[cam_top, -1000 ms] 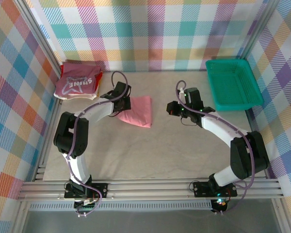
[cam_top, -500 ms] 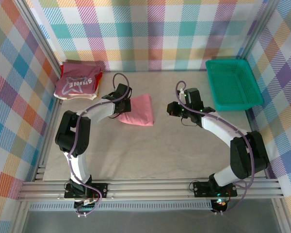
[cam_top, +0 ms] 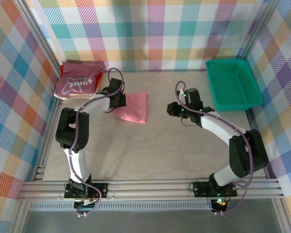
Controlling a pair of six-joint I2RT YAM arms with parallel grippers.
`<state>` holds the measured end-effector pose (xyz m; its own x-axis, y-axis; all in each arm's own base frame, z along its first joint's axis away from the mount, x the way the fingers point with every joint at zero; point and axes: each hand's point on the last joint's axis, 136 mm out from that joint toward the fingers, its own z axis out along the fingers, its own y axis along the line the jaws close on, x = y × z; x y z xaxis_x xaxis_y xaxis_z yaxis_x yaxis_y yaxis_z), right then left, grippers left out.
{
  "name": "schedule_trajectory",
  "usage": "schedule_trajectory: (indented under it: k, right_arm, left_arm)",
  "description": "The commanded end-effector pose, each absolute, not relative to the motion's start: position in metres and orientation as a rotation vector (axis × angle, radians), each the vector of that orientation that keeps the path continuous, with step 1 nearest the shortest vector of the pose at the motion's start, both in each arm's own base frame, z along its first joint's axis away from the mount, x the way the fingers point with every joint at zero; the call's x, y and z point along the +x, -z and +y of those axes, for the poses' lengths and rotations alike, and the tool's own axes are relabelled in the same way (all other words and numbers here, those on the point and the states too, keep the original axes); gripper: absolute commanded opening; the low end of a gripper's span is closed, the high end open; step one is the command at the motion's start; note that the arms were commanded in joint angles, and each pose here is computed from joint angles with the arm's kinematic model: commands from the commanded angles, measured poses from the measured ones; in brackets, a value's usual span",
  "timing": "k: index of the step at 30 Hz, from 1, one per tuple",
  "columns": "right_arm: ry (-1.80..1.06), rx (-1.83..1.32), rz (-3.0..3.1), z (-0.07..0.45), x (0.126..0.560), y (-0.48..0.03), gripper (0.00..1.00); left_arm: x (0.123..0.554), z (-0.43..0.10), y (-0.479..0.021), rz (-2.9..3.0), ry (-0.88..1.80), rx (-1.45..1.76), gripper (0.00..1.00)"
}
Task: Fold and stack the t-shirts
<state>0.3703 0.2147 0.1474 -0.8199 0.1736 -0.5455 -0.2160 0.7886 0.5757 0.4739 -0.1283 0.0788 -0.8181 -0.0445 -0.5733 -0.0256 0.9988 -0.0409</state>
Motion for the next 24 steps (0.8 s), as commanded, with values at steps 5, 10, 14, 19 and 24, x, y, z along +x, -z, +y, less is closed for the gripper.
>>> schedule_trajectory:
  k: [5, 10, 14, 19, 24]
  right_arm:
    - [-0.876, -0.056, 2.363, 0.219, 0.38, -0.157, 0.07]
    - [-0.885, -0.048, 2.353, 0.22, 0.384, -0.159, 0.07]
    - [-0.89, -0.046, 2.357, 0.221, 0.384, -0.159, 0.07]
    - [-0.873, -0.048, 2.368, 0.219, 0.383, -0.16, 0.07]
    - [-0.849, -0.029, 2.38, 0.215, 0.383, -0.16, 0.07]
  left_arm:
    - [0.475, -0.118, -0.064, 2.566, -0.039, 0.037, 0.0]
    - [0.508, -0.114, -0.095, 2.521, -0.091, 0.197, 0.0]
    - [0.542, -0.108, -0.122, 2.464, -0.071, 0.261, 0.0]
    - [0.58, -0.083, -0.154, 2.416, -0.135, 0.291, 0.0]
    - [0.601, -0.055, -0.193, 2.361, -0.122, 0.254, 0.0]
